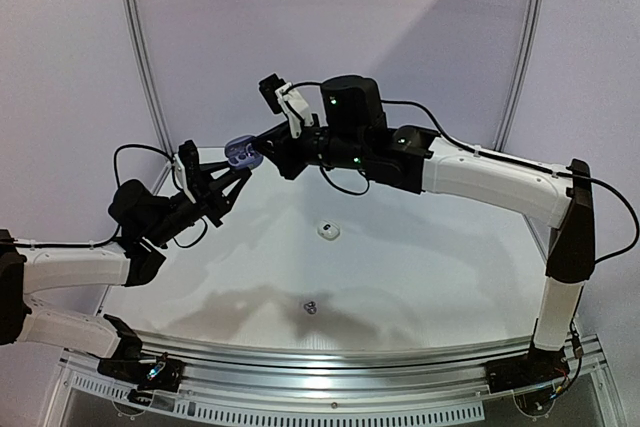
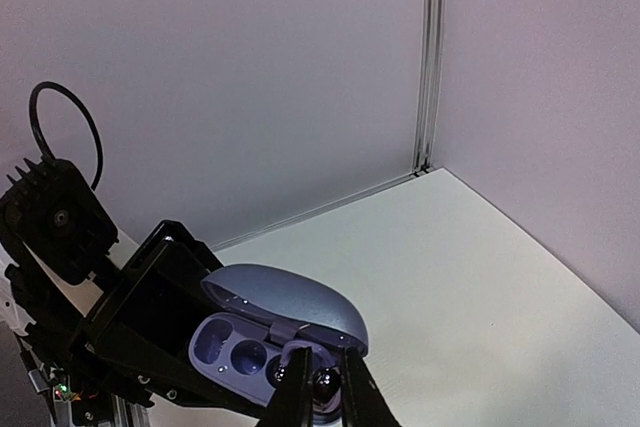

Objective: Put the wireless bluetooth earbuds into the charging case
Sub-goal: Adjust the right earbud in the right side groove of the charging case.

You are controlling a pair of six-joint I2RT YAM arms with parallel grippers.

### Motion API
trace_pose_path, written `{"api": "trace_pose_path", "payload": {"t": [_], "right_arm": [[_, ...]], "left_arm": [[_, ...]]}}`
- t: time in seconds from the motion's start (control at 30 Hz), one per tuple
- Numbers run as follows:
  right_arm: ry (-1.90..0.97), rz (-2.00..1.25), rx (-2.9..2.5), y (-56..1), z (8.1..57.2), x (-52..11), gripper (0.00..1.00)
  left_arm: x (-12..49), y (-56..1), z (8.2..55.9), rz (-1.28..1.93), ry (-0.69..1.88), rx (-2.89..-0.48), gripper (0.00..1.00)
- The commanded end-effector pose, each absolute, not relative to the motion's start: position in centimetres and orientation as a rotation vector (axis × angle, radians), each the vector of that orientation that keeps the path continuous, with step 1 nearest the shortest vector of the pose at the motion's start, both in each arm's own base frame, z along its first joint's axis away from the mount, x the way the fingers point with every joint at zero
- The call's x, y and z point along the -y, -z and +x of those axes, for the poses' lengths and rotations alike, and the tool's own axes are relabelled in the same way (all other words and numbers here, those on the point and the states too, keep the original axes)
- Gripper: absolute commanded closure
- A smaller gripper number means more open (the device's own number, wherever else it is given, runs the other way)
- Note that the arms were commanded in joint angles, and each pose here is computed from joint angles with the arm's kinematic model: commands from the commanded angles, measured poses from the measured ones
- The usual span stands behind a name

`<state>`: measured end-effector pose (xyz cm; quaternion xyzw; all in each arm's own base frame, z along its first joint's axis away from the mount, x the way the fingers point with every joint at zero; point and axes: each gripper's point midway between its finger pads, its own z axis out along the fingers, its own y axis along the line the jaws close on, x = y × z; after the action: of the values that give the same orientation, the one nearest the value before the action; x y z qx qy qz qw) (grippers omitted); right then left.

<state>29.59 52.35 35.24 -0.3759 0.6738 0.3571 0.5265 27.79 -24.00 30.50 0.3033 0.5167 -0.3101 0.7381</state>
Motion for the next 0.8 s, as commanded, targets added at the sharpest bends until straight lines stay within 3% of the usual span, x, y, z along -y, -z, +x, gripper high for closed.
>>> {"api": "trace_pose_path", "payload": {"t": [0.0, 0.77], "right_arm": [[-0.848, -0.916, -1.672, -32.8, 29.8, -52.0, 0.91], [-0.957, -0.931, -1.603, -34.7, 28.8, -52.2, 0.88]], "left_arm": [[23.2, -32.9, 27.8, 0.616, 0.671, -1.065, 1.00], [23.3, -33.2, 27.1, 0.637, 0.680, -1.029, 1.00]]}}
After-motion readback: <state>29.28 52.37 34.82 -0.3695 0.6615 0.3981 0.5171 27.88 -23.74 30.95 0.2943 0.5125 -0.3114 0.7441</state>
